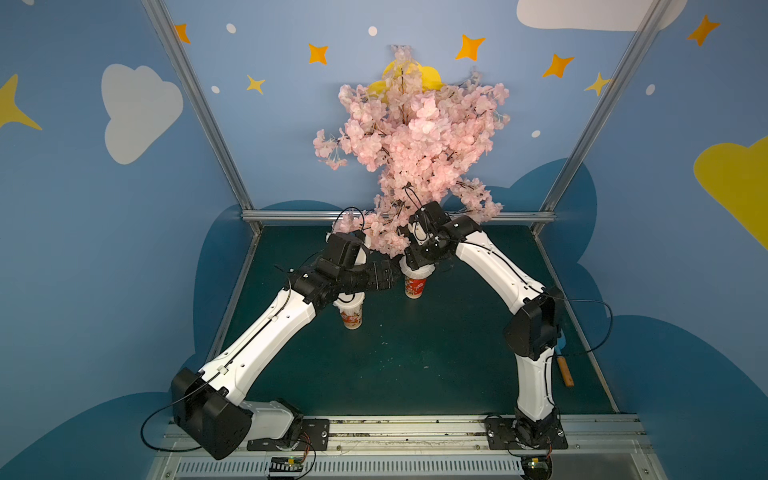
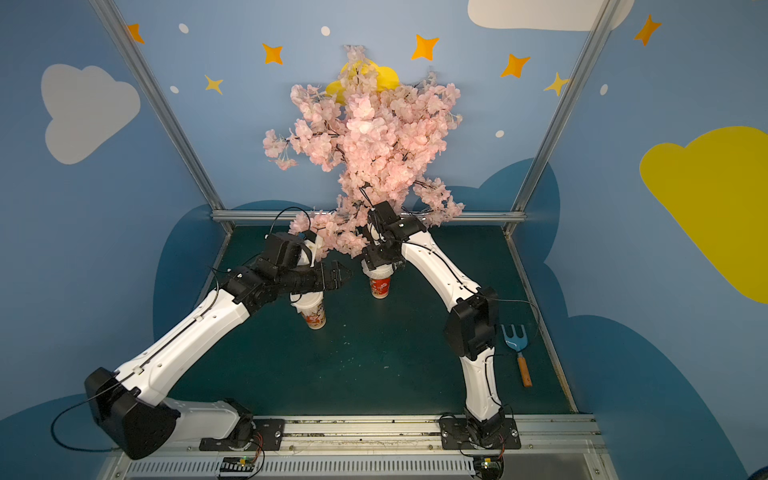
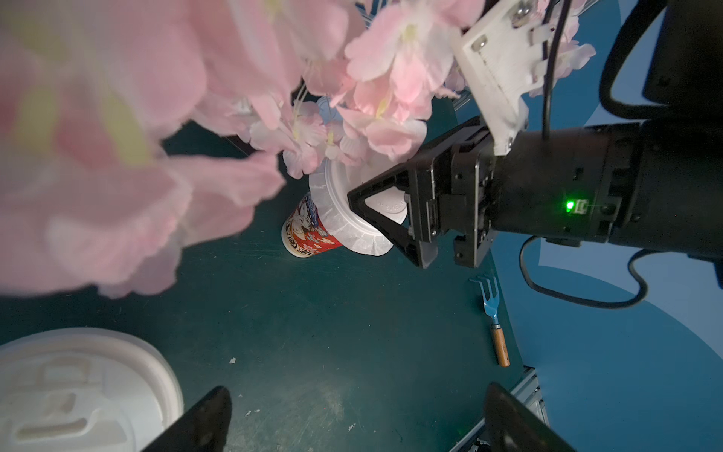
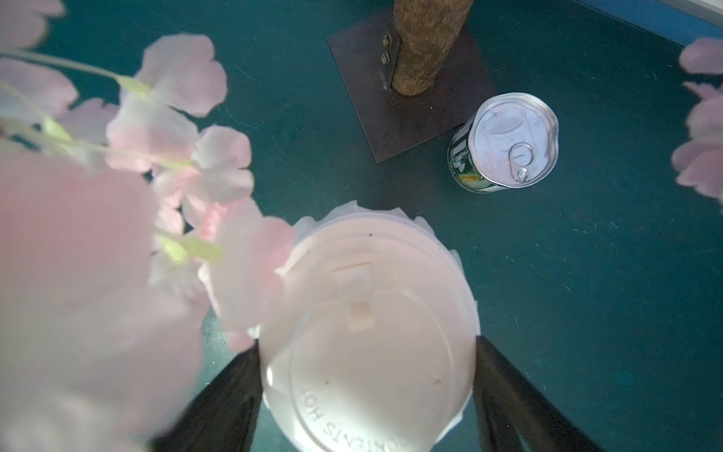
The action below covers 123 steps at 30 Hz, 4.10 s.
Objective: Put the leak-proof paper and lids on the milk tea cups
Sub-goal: Secure the cup lid on the cup.
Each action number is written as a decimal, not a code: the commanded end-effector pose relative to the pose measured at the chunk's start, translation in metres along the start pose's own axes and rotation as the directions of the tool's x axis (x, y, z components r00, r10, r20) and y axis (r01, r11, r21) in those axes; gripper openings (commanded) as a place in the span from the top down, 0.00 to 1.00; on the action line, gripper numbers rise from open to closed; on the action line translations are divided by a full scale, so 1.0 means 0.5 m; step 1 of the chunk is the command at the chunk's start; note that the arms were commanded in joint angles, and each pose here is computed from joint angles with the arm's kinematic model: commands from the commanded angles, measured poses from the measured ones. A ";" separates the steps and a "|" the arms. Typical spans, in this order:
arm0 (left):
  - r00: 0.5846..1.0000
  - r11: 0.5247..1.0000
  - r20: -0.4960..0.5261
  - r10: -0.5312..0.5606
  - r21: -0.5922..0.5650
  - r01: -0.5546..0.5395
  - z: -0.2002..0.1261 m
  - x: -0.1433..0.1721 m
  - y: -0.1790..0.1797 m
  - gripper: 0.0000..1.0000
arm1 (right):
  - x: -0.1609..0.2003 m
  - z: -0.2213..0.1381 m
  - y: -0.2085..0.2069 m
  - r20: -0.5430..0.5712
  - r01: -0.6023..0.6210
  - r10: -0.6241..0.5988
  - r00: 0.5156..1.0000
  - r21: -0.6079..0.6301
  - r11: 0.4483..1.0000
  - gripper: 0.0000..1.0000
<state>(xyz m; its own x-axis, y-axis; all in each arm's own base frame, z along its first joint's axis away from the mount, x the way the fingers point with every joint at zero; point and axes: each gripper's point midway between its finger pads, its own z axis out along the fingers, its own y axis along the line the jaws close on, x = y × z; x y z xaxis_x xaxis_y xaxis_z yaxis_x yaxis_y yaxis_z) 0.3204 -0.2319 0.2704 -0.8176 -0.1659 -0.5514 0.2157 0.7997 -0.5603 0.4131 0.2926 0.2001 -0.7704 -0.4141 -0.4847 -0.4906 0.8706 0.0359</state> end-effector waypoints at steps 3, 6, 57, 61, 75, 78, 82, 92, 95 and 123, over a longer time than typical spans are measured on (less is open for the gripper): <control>1.000 1.000 0.017 0.011 0.016 -0.011 -0.007 -0.009 -0.008 0.00 | 0.018 0.018 0.002 -0.054 0.011 -0.011 0.998 0.009 1.000 0.19; 1.000 1.000 0.016 0.010 0.018 -0.010 -0.006 -0.008 -0.008 0.00 | 0.023 0.019 -0.001 -0.067 0.001 0.000 0.998 0.015 1.000 0.20; 0.969 0.969 -0.074 -0.237 0.056 0.241 0.175 -0.066 0.017 0.26 | 0.105 0.070 0.010 -0.126 -0.038 0.036 0.991 -0.018 0.999 0.20; 0.961 0.963 -0.108 -0.253 0.071 0.261 0.210 -0.069 0.018 0.26 | 0.107 0.070 0.010 -0.122 -0.038 0.035 0.992 -0.020 0.999 0.20; 0.939 0.943 -0.145 -0.311 0.076 0.324 0.282 -0.085 0.048 0.16 | 0.105 0.072 0.015 -0.118 -0.042 0.038 0.992 -0.028 0.999 0.20; 0.939 0.939 -0.124 -0.322 0.083 0.333 0.271 -0.093 0.054 0.17 | 0.105 0.073 0.015 -0.120 -0.040 0.036 0.992 -0.029 0.999 0.20; 0.939 0.939 -0.104 -0.327 0.077 0.335 0.253 -0.096 0.063 0.18 | 0.106 0.074 0.015 -0.122 -0.038 0.034 0.992 -0.028 0.999 0.20; 0.937 0.933 -0.037 -0.347 0.085 0.349 0.217 -0.128 0.081 0.19 | 0.111 0.069 0.021 -0.112 -0.037 0.033 0.993 -0.038 0.999 0.20; 0.937 0.931 -0.052 -0.345 0.110 0.349 0.231 -0.137 0.074 0.16 | 0.113 0.069 0.020 -0.113 -0.038 0.033 0.993 -0.038 0.999 0.20; 0.929 0.928 -0.312 -0.200 0.245 0.282 0.344 -0.079 0.015 0.13 | 0.119 0.072 0.027 -0.119 -0.034 0.029 0.992 -0.035 0.999 0.20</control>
<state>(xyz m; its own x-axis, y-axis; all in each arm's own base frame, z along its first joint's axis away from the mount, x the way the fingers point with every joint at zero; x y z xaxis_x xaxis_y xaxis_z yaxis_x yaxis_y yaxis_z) 0.4591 -0.3009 0.1817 -0.9558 -0.2213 -0.1935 0.0376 0.5608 -0.8271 0.4105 0.2944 0.1917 -0.7459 -0.3607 -0.5600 -0.4706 0.8803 0.0598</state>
